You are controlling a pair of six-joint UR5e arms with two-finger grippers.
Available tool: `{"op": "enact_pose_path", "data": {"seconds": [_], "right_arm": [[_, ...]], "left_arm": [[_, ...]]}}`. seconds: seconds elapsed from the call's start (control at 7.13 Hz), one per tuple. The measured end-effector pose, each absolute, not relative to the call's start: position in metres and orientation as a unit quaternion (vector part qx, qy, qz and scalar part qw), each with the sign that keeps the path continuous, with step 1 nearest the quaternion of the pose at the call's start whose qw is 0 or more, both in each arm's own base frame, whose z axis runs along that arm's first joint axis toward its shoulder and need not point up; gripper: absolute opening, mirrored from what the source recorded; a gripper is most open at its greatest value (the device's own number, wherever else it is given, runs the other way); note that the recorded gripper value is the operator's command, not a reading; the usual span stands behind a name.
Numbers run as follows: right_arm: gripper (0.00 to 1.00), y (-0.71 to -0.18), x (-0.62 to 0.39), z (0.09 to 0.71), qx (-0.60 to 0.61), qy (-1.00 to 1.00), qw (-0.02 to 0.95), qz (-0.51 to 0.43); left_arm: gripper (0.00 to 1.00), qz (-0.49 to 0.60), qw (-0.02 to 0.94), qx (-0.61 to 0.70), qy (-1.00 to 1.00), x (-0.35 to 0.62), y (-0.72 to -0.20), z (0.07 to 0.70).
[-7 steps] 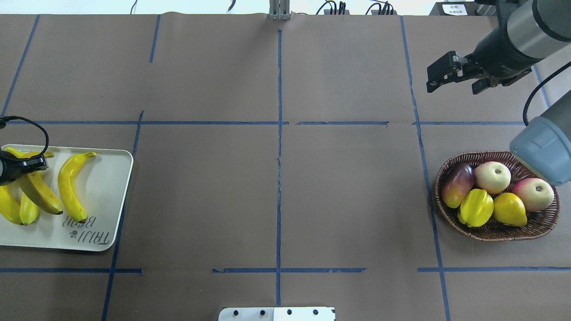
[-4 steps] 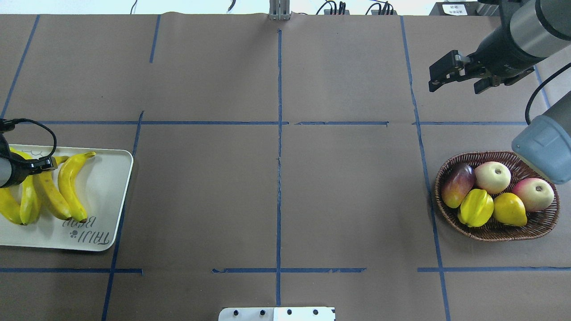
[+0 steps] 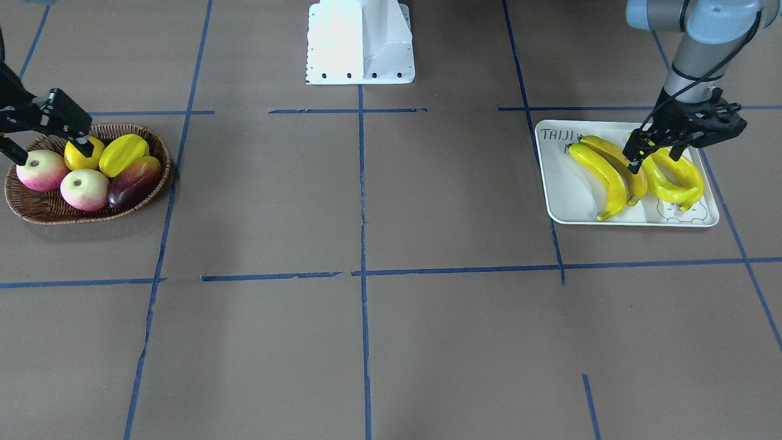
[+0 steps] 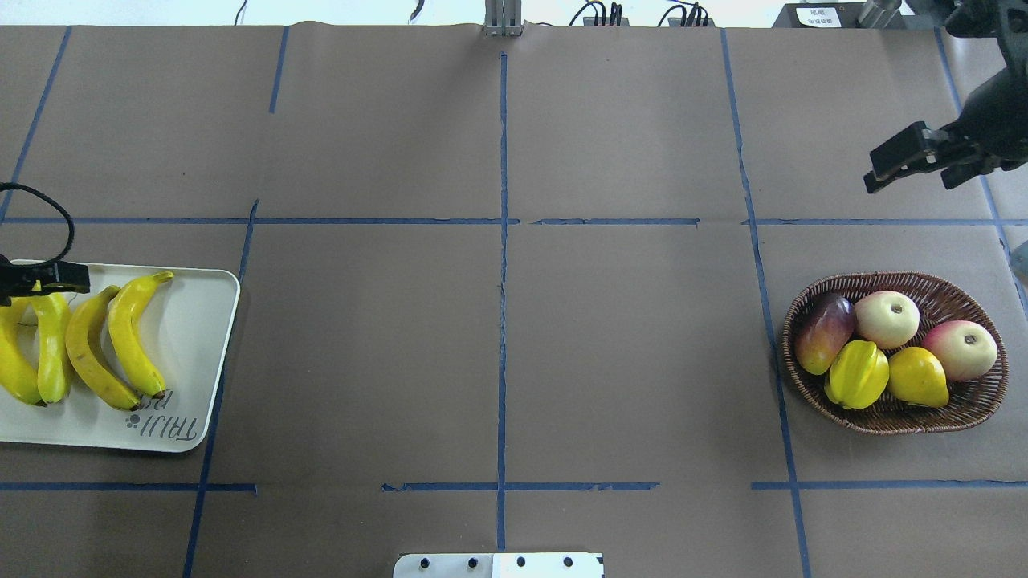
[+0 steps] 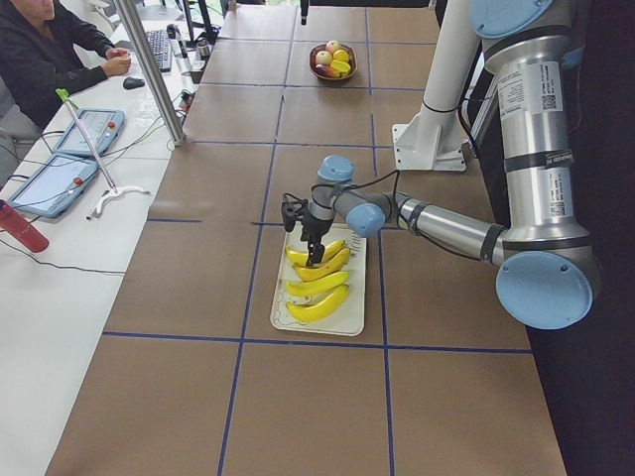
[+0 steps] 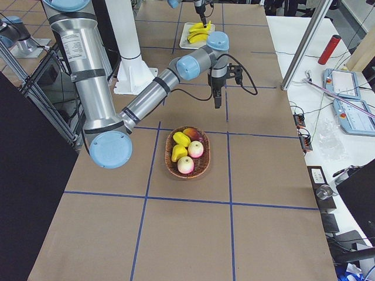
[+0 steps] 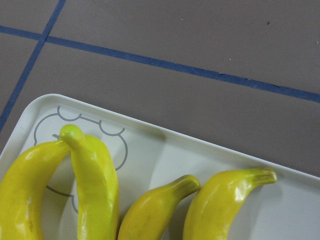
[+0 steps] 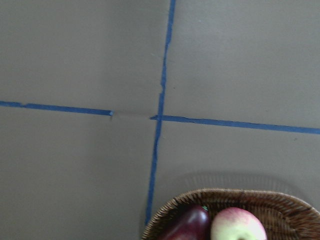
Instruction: Transfer all bananas from basket to plate
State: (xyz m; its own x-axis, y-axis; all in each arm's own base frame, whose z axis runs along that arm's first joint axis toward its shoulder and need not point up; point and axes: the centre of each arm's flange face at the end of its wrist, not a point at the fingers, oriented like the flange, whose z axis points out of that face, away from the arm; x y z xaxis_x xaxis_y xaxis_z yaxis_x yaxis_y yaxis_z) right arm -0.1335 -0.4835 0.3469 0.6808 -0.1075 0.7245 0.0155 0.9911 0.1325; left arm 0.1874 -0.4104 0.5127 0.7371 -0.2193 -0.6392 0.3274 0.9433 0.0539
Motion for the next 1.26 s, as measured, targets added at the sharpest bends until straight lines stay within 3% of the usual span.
{"op": "enact_pose_path", "data": {"seconds": [0.84,1.26], "right_arm": [[1.00,-0.476,0.007,0.552,0.030,-0.430,0.899,-0.080],[1.00,-0.485,0.028,0.591,0.050,-0.434,0.894,-0.099]], "left_arm": [[1.00,-0.013,0.938,0.053,0.342,-0.025,-0.426,0.557],[1.00,0.010,0.924,0.002,0.382,-0.061,-0.414,0.625]]}}
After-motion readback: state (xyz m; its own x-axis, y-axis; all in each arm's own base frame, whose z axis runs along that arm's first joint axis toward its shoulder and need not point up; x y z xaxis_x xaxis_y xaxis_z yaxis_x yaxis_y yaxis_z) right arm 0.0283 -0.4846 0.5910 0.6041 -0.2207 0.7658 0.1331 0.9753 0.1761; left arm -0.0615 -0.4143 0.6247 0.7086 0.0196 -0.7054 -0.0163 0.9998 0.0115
